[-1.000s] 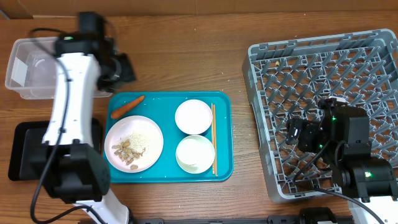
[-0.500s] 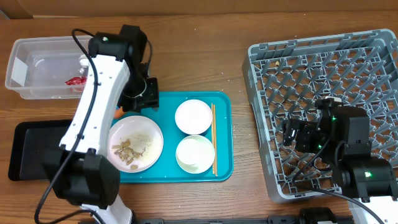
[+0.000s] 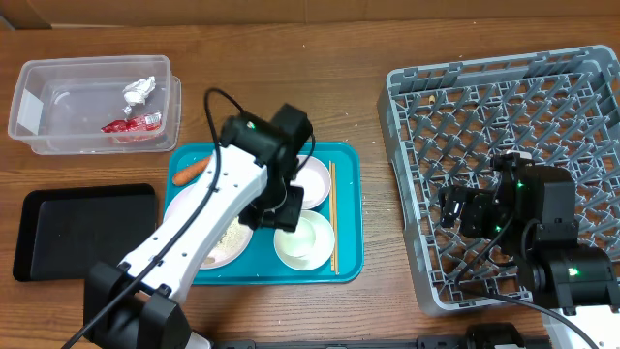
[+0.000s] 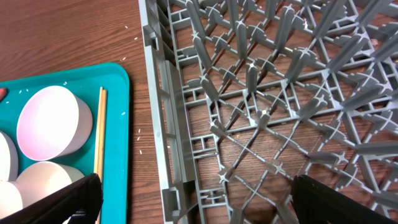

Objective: Sort waste into correct bins and load items into the dishwasher
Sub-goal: 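Grasp the white cup on the tray with the left gripper and lift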

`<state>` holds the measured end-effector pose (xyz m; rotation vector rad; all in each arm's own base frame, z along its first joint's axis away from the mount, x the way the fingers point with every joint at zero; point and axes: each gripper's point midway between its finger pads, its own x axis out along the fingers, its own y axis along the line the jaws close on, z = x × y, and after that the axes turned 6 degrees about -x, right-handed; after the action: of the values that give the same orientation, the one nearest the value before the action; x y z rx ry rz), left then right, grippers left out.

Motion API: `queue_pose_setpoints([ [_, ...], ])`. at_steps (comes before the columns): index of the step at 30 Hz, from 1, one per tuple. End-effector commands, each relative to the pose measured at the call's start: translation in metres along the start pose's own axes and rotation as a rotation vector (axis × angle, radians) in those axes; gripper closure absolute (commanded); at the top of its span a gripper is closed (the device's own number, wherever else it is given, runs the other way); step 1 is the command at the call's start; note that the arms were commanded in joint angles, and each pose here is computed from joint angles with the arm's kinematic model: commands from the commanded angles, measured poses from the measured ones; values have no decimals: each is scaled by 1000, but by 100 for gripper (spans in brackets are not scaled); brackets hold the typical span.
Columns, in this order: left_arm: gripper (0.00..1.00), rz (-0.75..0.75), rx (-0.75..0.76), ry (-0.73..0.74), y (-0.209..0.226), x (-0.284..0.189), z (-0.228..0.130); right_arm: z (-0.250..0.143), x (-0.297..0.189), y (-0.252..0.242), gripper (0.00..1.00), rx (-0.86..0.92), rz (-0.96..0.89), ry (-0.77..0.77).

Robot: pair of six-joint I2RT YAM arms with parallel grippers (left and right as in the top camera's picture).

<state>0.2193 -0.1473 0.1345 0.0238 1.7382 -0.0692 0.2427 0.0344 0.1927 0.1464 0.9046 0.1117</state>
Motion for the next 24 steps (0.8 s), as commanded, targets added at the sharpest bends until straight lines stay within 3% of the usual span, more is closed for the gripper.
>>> queue_pose_setpoints([
  [1,50,22,-36,27,4,22,-4,11,-8,3,0,-6,10,-38],
  [12,64,-16,-39,-14,1,66,7,11,-8,3,0,-6,10,-37],
  [15,87,-28,-39,-4,0,71,5,11,-8,3,0,-6,10,-37],
  [17,96,-36,-42,-19,-1,69,9,11,-8,3,0,-6,10,-38],
  [24,96,-85,-71,-79,-1,35,32,11,-8,1,0,-6,2,-37],
])
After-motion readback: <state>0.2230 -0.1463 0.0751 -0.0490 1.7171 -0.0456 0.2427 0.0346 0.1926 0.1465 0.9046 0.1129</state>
